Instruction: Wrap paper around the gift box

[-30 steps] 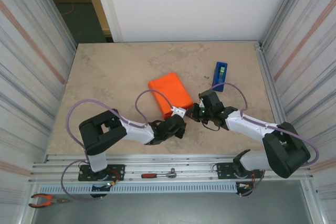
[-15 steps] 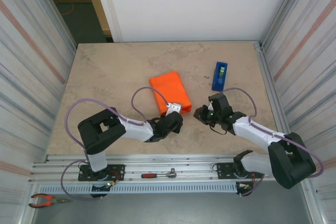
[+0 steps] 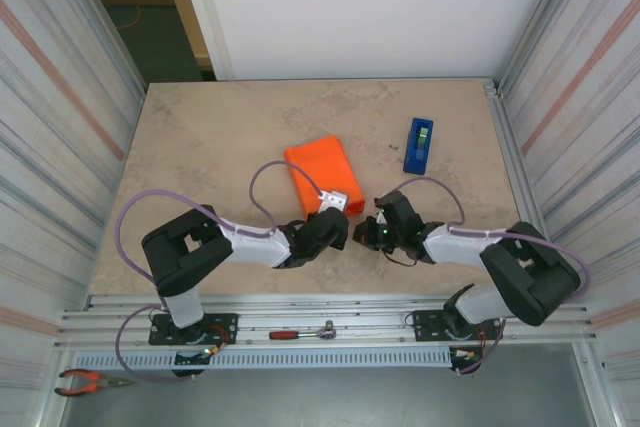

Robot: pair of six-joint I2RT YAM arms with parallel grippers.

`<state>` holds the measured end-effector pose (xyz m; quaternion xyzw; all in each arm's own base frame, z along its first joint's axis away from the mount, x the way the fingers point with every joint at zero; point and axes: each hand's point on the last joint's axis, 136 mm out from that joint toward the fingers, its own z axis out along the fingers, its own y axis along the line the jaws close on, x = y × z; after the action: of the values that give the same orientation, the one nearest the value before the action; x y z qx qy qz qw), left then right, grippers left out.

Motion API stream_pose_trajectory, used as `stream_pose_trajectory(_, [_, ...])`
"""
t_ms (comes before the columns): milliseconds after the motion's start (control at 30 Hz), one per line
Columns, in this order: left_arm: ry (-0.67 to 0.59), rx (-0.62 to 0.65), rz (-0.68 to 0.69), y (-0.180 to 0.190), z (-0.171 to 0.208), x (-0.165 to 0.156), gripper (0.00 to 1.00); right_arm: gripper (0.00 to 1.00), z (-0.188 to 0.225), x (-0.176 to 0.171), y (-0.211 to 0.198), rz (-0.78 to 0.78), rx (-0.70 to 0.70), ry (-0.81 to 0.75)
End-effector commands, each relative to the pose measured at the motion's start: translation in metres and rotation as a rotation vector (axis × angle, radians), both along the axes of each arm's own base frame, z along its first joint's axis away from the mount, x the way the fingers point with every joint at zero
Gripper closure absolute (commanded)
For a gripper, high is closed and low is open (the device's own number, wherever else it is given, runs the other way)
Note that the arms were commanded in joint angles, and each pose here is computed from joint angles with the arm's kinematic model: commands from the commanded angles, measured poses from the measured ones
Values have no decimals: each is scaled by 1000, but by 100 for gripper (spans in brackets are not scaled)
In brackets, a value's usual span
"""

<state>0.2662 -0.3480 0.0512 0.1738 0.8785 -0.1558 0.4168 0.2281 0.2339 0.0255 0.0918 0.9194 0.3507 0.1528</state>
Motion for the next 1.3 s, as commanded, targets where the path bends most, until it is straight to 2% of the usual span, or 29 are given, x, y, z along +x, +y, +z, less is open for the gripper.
stream_pose_trajectory(0, [-33,-43,-6,-3,28,7,87,100,10,20,17,-16,40,-77])
stream_pose_trajectory(200, [-45,-103,-64,-3,68,9,86,100,4,38,30,-30,58,-103])
stream_pose_trajectory(300, [-47,-127,-92,5,95,13,79,100,3,45,33,-31,61,-106])
stream_pose_trajectory(400, [-47,-128,-139,18,116,18,62,100,2,49,34,-35,64,-106])
stream_pose_trajectory(533, [-45,-75,-187,41,129,26,32,100,3,51,32,-43,69,-108])
stream_pose_trajectory(667, [-18,24,-243,56,123,31,18,100,4,53,30,-49,73,-110])
stream_pose_trajectory(833, [-72,156,-397,52,108,25,10,100,6,56,28,-54,76,-110])
stream_pose_trajectory(1000, [-164,300,-515,49,92,19,6,100,7,59,26,-63,82,-111])
stream_pose_trajectory(1267, [-280,505,-582,49,59,14,1,100,10,62,25,-67,88,-110])
